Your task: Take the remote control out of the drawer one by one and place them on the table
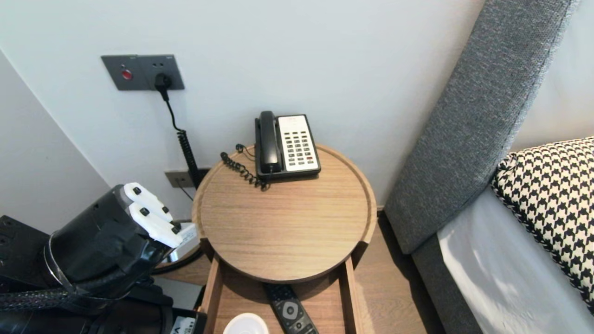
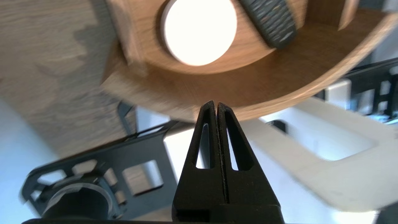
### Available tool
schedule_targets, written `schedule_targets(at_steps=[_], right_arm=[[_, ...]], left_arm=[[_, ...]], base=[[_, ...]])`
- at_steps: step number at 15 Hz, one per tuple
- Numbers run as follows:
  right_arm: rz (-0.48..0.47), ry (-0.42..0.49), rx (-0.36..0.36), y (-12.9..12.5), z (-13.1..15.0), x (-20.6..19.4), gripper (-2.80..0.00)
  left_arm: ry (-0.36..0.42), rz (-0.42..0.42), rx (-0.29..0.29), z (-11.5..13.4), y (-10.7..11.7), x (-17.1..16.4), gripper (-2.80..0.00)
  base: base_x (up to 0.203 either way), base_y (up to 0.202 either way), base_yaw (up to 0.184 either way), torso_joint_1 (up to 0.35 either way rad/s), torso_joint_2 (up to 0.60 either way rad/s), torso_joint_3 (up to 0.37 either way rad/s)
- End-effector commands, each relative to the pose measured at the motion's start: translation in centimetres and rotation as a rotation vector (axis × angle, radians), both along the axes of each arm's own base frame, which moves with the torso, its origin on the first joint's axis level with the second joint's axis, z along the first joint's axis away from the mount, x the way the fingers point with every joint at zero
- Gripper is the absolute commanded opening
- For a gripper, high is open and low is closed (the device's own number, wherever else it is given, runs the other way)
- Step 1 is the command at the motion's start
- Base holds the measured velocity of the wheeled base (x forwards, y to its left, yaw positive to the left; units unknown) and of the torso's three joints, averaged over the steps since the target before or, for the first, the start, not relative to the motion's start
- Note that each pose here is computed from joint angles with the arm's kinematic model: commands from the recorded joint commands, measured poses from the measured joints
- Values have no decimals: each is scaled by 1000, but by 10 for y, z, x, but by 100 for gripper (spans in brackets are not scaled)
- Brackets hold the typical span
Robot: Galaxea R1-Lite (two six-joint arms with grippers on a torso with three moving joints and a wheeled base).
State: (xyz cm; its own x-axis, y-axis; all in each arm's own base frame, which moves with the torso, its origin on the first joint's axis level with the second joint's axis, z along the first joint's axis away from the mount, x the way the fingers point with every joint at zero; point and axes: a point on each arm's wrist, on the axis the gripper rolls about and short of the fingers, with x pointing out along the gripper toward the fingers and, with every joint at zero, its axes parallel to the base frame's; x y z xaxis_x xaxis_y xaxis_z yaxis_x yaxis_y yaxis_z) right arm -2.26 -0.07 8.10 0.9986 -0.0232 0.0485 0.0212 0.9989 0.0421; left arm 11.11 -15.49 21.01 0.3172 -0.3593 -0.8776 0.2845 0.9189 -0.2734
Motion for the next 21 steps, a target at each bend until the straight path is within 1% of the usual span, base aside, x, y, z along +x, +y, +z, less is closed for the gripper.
schedule_targets(at_steps=[1,4,7,13,14,16,17,19,20,21], right_arm=[[0,27,0,0,-7,2,-280],[0,27,-1,0,-7,2,-280],[0,27,-1,0,-7,2,-280],[0,27,0,0,-7,2,-280],[-1,27,1,0,-7,2,-280],[0,27,-1,0,-7,2,-280],[0,27,-1,0,-7,2,-280],[-1,27,1,0,-7,2,-280],[0,27,0,0,-7,2,-280],[-1,27,1,0,-7,2,-280]], left_arm=[[6,5,17,-3,2,-2,-280],[21,8,50,-8,-2,2,-280],[39,12,76,-9,-1,1,-280],[63,18,108,-16,2,-1,-280],[62,17,107,-17,1,-1,-280],[80,16,134,-24,-5,4,-280],[94,13,153,-29,-8,6,0],[121,11,188,-41,-19,14,0],[117,11,185,-46,-25,18,0],[103,11,168,-48,-30,22,0]], base=[[0,0,0,0,0,0],[0,0,0,0,0,0],[0,0,0,0,0,0],[0,0,0,0,0,0],[0,0,0,0,0,0],[0,0,0,0,0,0],[0,0,0,0,0,0],[0,0,0,0,0,0],[0,0,0,0,0,0],[0,0,0,0,0,0]])
